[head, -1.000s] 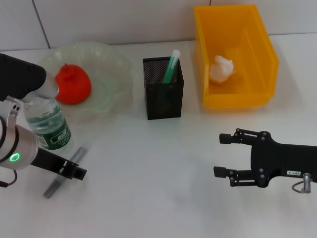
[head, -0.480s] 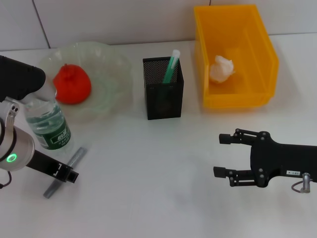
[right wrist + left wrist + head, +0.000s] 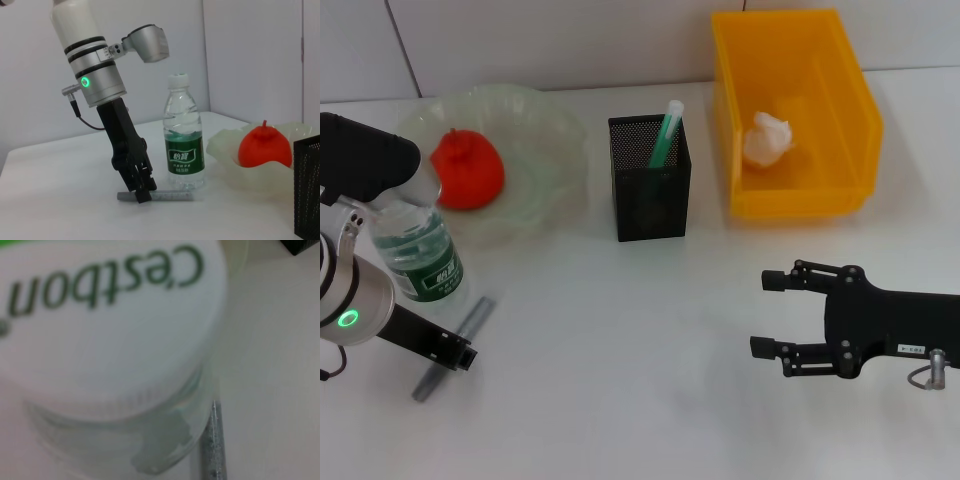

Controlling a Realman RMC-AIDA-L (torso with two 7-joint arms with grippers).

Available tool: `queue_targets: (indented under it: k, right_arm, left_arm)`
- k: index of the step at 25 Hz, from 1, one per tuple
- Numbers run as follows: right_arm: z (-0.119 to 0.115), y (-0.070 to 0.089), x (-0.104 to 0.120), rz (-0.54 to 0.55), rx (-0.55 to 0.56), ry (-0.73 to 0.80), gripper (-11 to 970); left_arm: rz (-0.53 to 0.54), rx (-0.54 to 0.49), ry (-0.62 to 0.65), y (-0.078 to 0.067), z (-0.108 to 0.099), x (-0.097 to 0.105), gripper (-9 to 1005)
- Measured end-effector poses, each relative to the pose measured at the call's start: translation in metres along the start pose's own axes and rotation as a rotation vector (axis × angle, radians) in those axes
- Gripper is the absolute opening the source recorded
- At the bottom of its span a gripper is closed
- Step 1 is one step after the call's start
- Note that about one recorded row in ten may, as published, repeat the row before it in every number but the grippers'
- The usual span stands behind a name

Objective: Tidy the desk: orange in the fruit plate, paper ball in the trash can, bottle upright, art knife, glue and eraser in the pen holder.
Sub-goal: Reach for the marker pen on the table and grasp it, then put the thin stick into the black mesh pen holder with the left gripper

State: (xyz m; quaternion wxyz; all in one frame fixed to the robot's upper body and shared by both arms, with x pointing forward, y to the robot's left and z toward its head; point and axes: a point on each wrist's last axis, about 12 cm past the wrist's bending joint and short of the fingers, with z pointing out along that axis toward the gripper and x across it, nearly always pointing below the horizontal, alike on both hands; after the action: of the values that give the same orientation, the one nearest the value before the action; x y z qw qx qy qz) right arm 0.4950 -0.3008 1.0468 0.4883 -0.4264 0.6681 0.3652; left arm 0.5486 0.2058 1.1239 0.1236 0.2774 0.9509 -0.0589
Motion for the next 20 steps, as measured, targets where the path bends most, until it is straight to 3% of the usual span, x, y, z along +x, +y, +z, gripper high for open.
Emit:
queue_targets:
  k: [2,4,20]
  right_arm:
    - [0.0003,0.0002,0.0001,0.000,0.000,0.000,828]
    - [0.0005,0.0003,0.0004,0.000,-0.001,0.001,828]
    - [0.0018,-0.0002,0.0000,-0.005,-0.009,0.010,828]
  left_arm:
    - [-0.001,0.000,0.001,0.0001,0.0001,0.0001,474]
    - [-0.001,0.001,0.003,0.0001,0.0004,0.0003,293]
    - [0.007,0.001,0.005,-0.0016,0.0005,-0.0011,265]
